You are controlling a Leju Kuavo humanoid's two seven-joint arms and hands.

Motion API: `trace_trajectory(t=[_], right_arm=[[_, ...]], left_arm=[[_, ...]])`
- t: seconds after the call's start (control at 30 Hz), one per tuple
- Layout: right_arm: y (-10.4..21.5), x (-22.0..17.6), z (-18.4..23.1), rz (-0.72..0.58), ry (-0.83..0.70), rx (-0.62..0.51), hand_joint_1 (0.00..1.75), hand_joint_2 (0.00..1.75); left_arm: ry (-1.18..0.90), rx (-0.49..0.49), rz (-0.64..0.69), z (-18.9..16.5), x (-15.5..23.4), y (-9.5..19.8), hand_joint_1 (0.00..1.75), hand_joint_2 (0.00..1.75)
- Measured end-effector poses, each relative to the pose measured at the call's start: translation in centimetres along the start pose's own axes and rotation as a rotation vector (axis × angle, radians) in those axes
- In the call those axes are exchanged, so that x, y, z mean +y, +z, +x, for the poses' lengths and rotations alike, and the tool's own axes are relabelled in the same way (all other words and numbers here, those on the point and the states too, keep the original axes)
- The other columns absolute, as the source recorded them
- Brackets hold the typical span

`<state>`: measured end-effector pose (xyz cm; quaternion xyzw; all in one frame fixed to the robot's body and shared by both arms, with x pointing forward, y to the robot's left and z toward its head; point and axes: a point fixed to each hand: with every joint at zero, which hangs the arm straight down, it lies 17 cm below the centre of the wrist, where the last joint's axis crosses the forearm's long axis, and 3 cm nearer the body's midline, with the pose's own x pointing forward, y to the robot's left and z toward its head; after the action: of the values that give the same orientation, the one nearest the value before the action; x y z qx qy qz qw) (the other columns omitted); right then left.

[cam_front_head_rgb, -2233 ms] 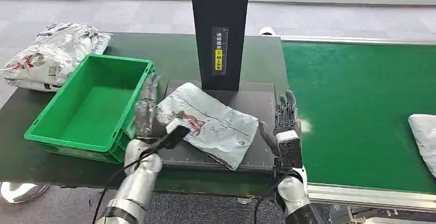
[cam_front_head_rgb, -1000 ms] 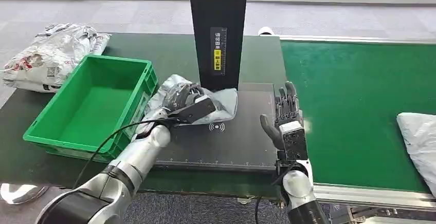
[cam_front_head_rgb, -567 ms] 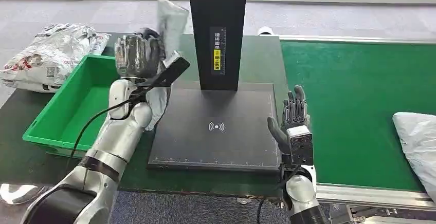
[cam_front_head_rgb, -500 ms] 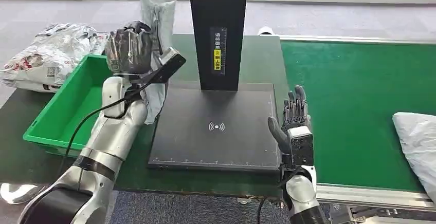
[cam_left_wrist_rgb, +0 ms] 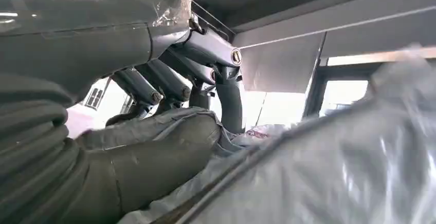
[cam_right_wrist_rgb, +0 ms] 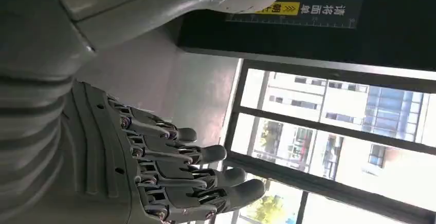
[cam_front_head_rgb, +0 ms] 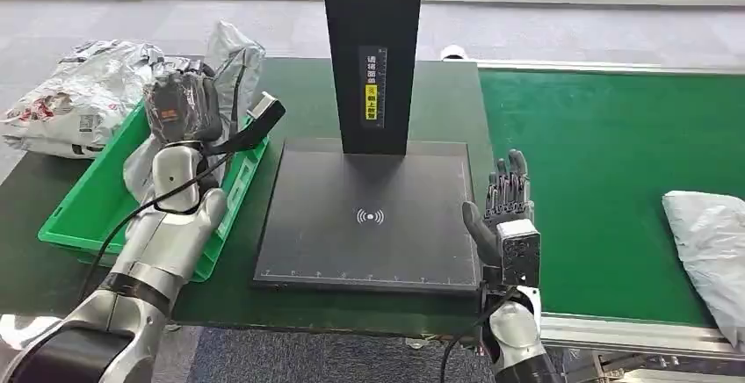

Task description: Moved the parcel from conveyor to table for the left to box.

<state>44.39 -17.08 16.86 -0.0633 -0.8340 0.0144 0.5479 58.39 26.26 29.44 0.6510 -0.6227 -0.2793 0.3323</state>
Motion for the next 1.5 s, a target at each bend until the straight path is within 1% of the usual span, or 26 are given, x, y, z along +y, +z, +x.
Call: trace_trajectory(t=[0.23, 0.57, 0.63, 0.7, 0.87, 0.93, 1.0, 1.03, 1.07, 1.1, 1.13, 1.17, 1.2, 1.27, 1.3, 1.37, 1.4, 1.47, 1.5], right_arm=[[0.0, 0.0, 0.0, 0.000, 0.000, 0.000, 0.00, 1.75], [0.0, 0.0, 0.0, 0.000, 0.000, 0.001, 0.00, 1.75], [0.0, 0.0, 0.0, 0.001, 0.000, 0.001, 0.00, 1.75], [0.0, 0.0, 0.0, 0.001, -0.002, 0.002, 0.00, 1.75], [0.1, 0.2, -0.1, 0.011, -0.004, 0.005, 0.00, 1.75], [0.1, 0.3, -0.1, 0.018, -0.006, 0.008, 0.00, 1.75], [0.1, 0.5, -0.2, 0.025, -0.007, 0.014, 0.00, 1.75], [0.0, 0.4, -0.3, 0.027, -0.007, 0.017, 0.00, 1.75], [0.0, 0.4, -0.3, 0.033, -0.008, 0.020, 0.00, 1.75], [0.0, 0.5, -0.3, 0.044, -0.009, 0.021, 0.00, 1.75], [0.0, 0.8, -0.4, 0.058, -0.009, 0.031, 0.00, 0.00], [0.0, 1.0, -0.6, 0.070, -0.008, 0.044, 0.00, 1.75], [0.1, 1.3, -0.9, 0.088, -0.009, 0.064, 0.00, 1.75], [0.4, 1.9, -1.7, 0.118, -0.020, 0.110, 0.00, 1.75], [0.5, 2.2, -2.0, 0.133, -0.016, 0.131, 0.00, 1.75], [0.6, 2.7, -2.8, 0.160, 0.001, 0.170, 0.00, 1.75], [0.6, 2.8, -3.1, 0.165, 0.006, 0.176, 0.00, 1.75], [0.5, 2.9, -3.3, 0.168, 0.010, 0.181, 0.00, 1.75], [0.5, 2.9, -3.5, 0.168, 0.012, 0.185, 0.00, 1.75]], left_arm=[[-0.018, 0.001, -0.027, -0.6, -1.0, 0.4, 1.75, 1.75], [-0.025, 0.002, -0.037, -0.8, -1.4, 0.3, 1.75, 1.75], [-0.044, 0.026, -0.046, -1.4, -1.6, 0.3, 1.75, 1.75], [-0.065, 0.044, -0.096, -2.0, -2.7, 0.3, 1.75, 1.75], [-0.113, 0.038, -0.183, -3.0, -4.9, 0.8, 1.75, 1.75], [-0.160, 0.041, -0.279, -3.8, -6.9, 1.4, 1.75, 1.75], [-0.188, 0.033, -0.423, -4.8, -9.8, 2.9, 1.75, 1.75], [-0.182, 0.026, -0.507, -5.2, -11.3, 4.0, 0.30, 1.75], [-0.173, 0.026, -0.561, -5.4, -12.3, 4.8, 0.00, 1.75], [-0.148, 0.040, -0.641, -5.9, -13.6, 6.0, 0.00, 1.75], [-0.115, 0.078, -0.717, -6.8, -14.7, 7.4, 0.00, 1.75], [-0.087, 0.124, -0.765, -7.5, -15.4, 8.4, 0.00, 0.00], [-0.048, 0.188, -0.793, -8.6, -15.9, 9.2, 0.00, 0.00], [0.042, 0.281, -0.779, -9.9, -15.9, 9.3, 0.00, 0.00], [0.113, 0.332, -0.746, -10.9, -15.7, 9.0, 0.00, 0.00], [0.278, 0.455, -0.597, -13.6, -14.2, 7.7, 0.00, 0.00], [0.315, 0.506, -0.545, -15.2, -13.6, 7.3, 0.00, 0.00], [0.332, 0.558, -0.487, -17.4, -12.8, 7.1, 0.00, 0.00], [0.331, 0.567, -0.442, -18.2, -12.1, 6.8, 0.00, 0.00]])
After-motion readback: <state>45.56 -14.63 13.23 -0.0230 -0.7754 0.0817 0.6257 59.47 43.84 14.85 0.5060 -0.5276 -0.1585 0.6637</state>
